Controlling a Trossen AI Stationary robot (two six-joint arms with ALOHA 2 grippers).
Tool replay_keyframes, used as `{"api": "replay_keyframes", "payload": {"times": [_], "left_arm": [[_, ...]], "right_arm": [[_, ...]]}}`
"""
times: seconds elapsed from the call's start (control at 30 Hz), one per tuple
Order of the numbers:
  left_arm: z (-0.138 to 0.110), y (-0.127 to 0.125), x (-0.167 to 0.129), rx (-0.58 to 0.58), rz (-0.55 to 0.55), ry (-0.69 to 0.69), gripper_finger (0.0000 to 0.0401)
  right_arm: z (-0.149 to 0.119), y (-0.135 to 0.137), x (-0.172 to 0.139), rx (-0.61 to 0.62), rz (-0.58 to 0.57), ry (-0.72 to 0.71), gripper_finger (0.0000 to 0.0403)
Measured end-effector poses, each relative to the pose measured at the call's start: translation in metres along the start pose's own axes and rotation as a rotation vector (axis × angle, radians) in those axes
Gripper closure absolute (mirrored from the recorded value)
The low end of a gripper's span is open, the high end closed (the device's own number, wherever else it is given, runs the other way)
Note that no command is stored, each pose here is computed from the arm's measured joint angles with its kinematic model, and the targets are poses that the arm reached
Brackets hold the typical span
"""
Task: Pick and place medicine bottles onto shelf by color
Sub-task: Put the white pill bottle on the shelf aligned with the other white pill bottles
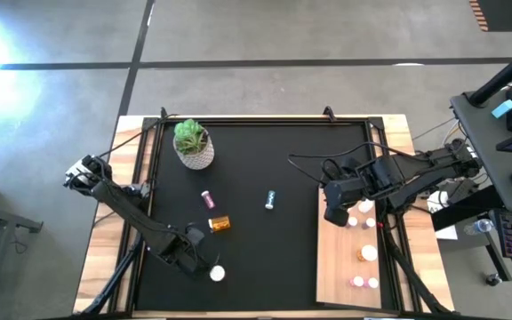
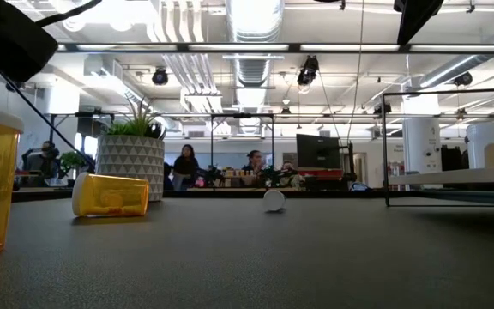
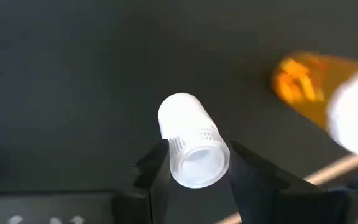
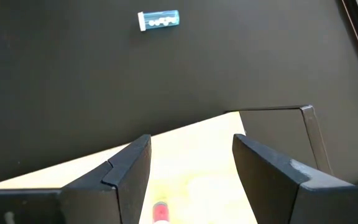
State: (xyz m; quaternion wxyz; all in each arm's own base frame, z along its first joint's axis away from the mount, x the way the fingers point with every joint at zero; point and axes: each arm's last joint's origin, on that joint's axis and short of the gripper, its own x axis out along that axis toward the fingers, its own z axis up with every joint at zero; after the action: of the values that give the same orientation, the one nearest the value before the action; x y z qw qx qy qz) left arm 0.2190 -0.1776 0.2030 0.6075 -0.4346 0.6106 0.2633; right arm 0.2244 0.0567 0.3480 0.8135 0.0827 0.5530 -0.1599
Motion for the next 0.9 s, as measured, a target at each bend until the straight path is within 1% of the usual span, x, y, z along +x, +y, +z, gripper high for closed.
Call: {"api": "replay_keyframes", "payload": {"times": [0.07,0.13,0.27,0.37,0.5,0.63,0.73,0.83,0.9], "left_arm": [[0.007,0.006,-0.011,-0.022,0.022,-0.032,0.0279],[0.015,0.011,-0.024,-0.041,0.012,-0.070,0.0278],[0.041,0.014,-0.043,-0.051,-0.062,-0.136,0.0279],[0.065,0.011,-0.053,-0.027,-0.087,-0.163,0.0279],[0.100,-0.006,-0.067,0.049,-0.141,-0.216,0.0279],[0.130,-0.028,-0.074,0.139,-0.140,-0.259,0.0279],[0.152,-0.041,-0.069,0.189,-0.108,-0.265,0.0279],[0.172,-0.049,-0.058,0.189,-0.059,-0.233,0.0279],[0.183,-0.054,-0.053,0.194,-0.047,-0.225,0.0279]], "right_arm": [[0.000,0.000,0.000,-0.005,0.000,0.001,0.0186],[0.000,0.000,0.000,-0.007,-0.001,0.001,0.0186],[0.000,0.000,0.000,-0.013,-0.002,0.003,0.0186],[-0.001,-0.001,0.000,-0.020,-0.004,0.006,0.0186],[-0.002,-0.001,0.000,-0.022,-0.010,0.014,0.0186],[-0.003,-0.002,0.000,-0.027,-0.020,0.029,0.0186],[-0.003,-0.002,0.000,-0.020,-0.020,0.029,0.0186],[-0.003,-0.002,0.000,-0.021,-0.023,0.033,0.0186],[-0.004,-0.003,0.000,-0.022,-0.025,0.036,0.0186]]}}
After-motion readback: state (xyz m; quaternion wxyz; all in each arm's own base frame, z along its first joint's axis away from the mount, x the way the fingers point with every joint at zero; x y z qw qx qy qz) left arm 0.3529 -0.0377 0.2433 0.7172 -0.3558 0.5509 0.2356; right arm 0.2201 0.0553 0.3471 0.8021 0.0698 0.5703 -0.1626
